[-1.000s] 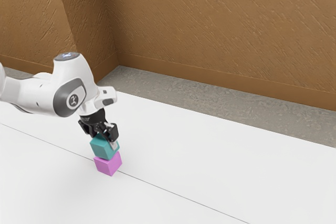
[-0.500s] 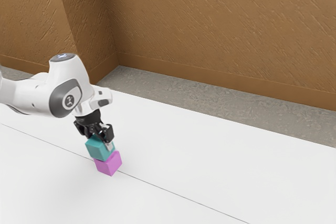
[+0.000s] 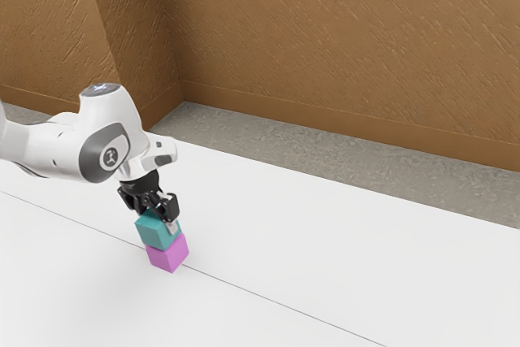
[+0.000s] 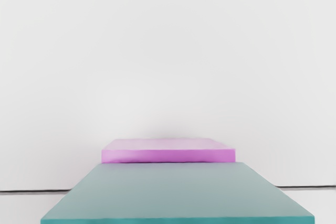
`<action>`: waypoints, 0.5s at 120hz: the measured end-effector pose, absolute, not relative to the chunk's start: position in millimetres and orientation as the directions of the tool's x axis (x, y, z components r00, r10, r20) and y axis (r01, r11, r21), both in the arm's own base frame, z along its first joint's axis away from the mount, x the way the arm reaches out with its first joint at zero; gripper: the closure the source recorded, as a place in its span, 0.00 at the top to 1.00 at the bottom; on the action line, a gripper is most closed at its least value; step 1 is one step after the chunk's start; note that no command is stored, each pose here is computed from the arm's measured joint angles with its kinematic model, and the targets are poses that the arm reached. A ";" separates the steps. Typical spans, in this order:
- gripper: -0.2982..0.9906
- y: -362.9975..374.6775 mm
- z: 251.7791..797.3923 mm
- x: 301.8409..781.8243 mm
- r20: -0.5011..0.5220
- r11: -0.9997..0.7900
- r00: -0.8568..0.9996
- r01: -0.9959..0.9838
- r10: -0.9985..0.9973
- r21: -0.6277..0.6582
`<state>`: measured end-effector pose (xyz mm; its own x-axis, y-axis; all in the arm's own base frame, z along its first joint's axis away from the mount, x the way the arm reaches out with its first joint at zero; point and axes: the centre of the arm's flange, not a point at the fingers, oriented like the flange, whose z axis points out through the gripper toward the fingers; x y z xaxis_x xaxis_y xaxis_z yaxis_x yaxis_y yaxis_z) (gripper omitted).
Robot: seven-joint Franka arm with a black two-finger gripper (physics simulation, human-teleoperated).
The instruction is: Pick up the blue block with one arm, and put the blue block on the pink block with one arm
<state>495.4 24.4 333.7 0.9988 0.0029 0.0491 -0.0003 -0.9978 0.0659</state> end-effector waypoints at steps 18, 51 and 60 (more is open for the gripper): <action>0.51 25.6 333.3 495.7 0.049 -0.998 0.999 0.000 0.004 0.066; 0.51 28.6 333.4 496.2 0.051 -0.998 0.999 0.004 0.008 0.066; 0.51 28.9 333.3 496.2 0.051 -0.998 0.999 0.004 0.008 0.066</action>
<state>496.2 28.9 333.3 0.9987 0.0077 0.0506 0.0044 -0.9978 0.0657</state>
